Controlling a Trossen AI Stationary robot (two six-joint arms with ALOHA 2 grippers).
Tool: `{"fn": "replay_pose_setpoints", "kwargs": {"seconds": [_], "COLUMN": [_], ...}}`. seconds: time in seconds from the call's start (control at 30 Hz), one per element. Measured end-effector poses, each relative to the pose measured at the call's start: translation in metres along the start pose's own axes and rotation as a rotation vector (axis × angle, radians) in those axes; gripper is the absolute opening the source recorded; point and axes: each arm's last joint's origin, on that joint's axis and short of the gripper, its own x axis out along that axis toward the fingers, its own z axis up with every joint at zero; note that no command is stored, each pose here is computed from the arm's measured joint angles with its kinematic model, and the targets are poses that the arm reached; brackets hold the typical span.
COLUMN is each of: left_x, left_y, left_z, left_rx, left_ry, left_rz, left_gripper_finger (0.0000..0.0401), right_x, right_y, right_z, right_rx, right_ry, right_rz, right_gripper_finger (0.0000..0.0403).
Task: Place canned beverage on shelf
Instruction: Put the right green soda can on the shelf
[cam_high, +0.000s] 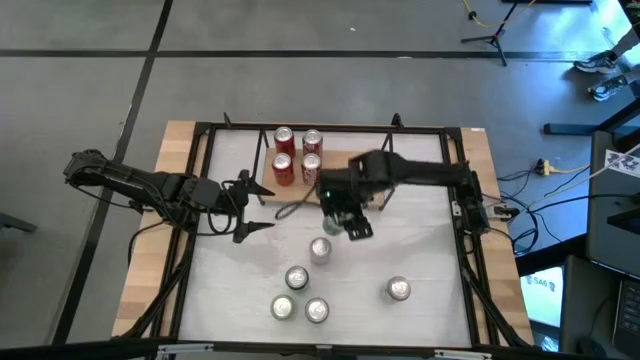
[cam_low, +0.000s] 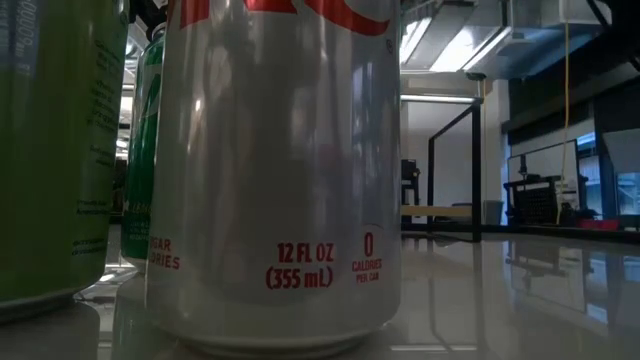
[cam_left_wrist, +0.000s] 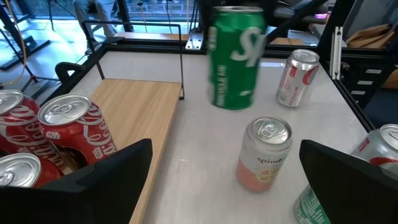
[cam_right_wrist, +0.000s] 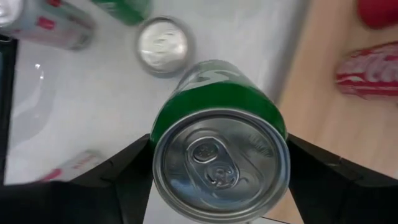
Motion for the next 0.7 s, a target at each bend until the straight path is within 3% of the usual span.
{"fn": "replay_pose_setpoints", "kwargs": {"seconds": [0.5,0.7], "left_x": [0.0,0.0], "left_y": [0.0,0.0], "left_z": [0.0,0.0], "left_rx": [0.0,0.0], "left_ry": [0.0,0.0], "left_rz": [0.001,0.001], "left_gripper_finger": [0.0396,0.0396], "right_x": [-0.011,-0.013], "right_y": [-0.081,-0.111], "right_z": [-0.023,-0.037], "right_rx": [0.018,0.098], "right_ry": [0.014,0.024], "right_rz": [-0.11,-0.129], "right_gripper_finger": [0.0296,0.0296]}}
